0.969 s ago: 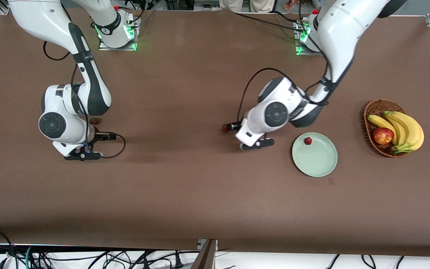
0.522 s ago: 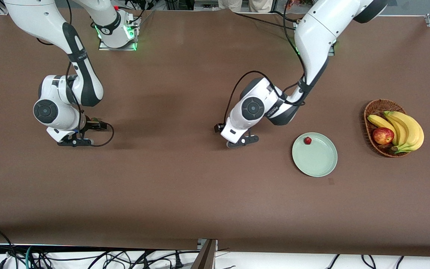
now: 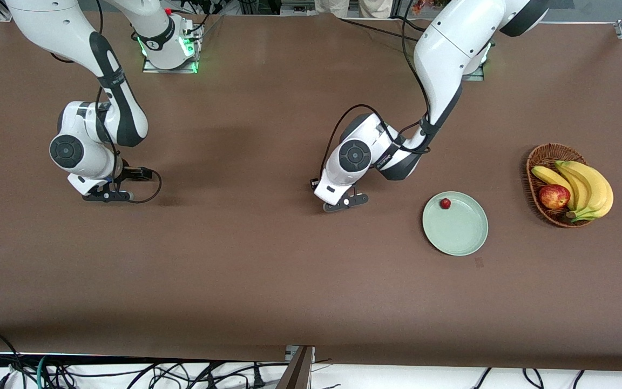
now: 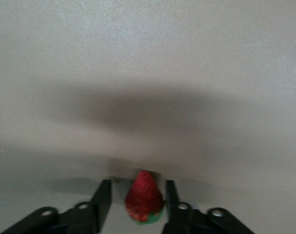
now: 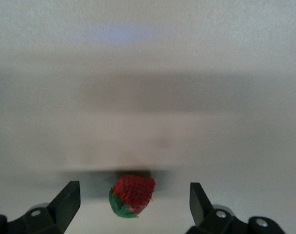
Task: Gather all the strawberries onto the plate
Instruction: 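Drop the strawberry on the plate while the right gripper grasps the last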
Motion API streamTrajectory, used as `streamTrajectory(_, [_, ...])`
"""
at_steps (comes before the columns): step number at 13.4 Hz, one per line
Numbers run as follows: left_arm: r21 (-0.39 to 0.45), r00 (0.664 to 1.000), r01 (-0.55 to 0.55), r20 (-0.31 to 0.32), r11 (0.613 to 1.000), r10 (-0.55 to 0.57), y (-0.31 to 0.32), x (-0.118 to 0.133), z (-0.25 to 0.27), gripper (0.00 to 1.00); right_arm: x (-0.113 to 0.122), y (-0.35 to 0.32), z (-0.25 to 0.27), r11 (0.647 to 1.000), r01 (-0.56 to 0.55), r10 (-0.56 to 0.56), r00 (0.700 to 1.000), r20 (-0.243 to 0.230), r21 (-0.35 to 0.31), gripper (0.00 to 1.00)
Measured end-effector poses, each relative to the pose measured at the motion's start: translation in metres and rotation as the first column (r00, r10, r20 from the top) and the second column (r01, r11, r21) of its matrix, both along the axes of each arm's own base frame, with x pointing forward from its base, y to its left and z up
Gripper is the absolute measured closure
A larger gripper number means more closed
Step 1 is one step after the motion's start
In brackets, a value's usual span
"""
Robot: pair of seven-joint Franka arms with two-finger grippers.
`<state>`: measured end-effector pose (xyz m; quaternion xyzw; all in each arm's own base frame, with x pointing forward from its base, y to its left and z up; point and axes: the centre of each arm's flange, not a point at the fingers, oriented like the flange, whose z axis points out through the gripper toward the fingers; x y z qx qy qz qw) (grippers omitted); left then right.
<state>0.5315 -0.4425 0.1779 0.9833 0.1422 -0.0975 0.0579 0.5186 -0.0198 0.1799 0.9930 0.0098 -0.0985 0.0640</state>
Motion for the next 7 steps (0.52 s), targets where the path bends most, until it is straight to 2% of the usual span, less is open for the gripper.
streamTrajectory(1, [0.000,1.000,-0.001,0.000,1.000,0.001,0.000,0.000,0.000,0.63,-0.001,0.000,-0.001,1.000,0.000,0.000,1.000,-0.002,0.000,0.00])
streamTrajectory(2, [-0.001,1.000,-0.001,0.001,1.000,0.001,0.000,0.001,0.001,0.68,-0.001,0.000,-0.001,1.000,0.000,0.000,1.000,-0.003,0.000,0.02])
streamTrajectory(3, [-0.001,1.000,-0.001,0.002,1.000,0.001,0.000,0.001,0.001,0.68,-0.002,0.000,-0.002,1.000,0.000,0.000,1.000,-0.004,0.000,0.05])
streamTrajectory(4, [-0.001,1.000,-0.002,0.003,1.000,0.002,0.000,0.002,0.001,0.68,-0.002,0.000,-0.002,1.000,0.000,0.000,1.000,-0.005,0.000,0.14])
streamTrajectory(6, [0.000,1.000,-0.009,0.008,1.000,0.009,0.005,0.010,0.006,0.68,-0.003,0.000,-0.002,1.000,0.000,0.000,1.000,-0.005,0.000,0.40])
streamTrajectory(7, [0.008,1.000,0.001,0.002,1.000,-0.001,0.018,0.022,0.013,0.68,-0.003,0.000,-0.002,1.000,-0.001,0.001,1.000,-0.005,0.000,0.40])
